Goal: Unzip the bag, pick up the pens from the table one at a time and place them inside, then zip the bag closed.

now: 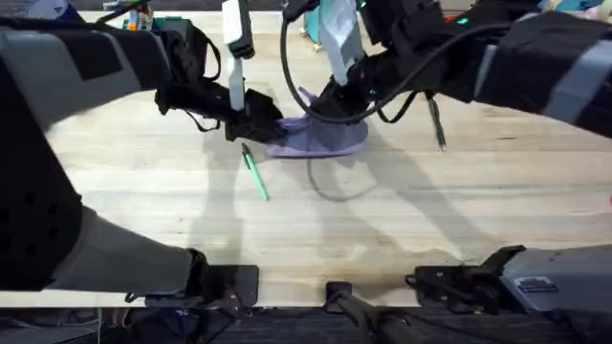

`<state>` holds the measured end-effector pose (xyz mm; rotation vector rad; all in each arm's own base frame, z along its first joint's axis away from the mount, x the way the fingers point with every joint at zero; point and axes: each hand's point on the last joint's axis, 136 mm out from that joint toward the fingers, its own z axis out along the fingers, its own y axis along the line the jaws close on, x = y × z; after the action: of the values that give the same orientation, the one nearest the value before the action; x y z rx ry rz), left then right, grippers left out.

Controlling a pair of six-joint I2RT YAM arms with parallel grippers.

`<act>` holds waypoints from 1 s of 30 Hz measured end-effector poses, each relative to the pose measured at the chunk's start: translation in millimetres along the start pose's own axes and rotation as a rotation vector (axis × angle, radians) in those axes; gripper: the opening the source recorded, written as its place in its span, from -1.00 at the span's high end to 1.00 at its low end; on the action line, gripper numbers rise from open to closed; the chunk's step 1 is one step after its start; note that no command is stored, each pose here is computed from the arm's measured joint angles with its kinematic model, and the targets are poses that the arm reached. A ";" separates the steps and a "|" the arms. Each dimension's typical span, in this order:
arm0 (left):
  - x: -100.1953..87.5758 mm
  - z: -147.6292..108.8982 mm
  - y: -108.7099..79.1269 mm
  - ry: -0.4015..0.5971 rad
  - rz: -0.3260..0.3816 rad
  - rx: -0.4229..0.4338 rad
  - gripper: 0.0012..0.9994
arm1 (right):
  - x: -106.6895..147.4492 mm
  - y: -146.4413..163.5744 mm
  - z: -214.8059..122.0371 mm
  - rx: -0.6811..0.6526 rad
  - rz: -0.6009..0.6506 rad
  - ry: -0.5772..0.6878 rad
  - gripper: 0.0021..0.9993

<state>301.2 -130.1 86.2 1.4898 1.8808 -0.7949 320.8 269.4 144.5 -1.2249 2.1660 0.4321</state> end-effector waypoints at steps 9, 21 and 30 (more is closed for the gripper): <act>-0.8 -0.1 -0.2 -0.005 0.000 0.001 0.92 | -5.1 0.3 -8.4 0.011 -0.007 -0.019 0.94; -0.4 -0.1 -0.8 -0.003 -0.003 0.003 0.92 | -9.6 14.1 0.0 0.005 -0.045 -0.016 0.94; -0.4 0.0 -0.8 -0.003 -0.003 0.003 0.92 | -13.7 21.0 4.0 -0.006 -0.063 -0.025 0.94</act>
<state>300.5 -130.4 86.6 1.4874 1.8812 -0.8015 309.6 291.4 150.0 -1.2799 2.1003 0.4253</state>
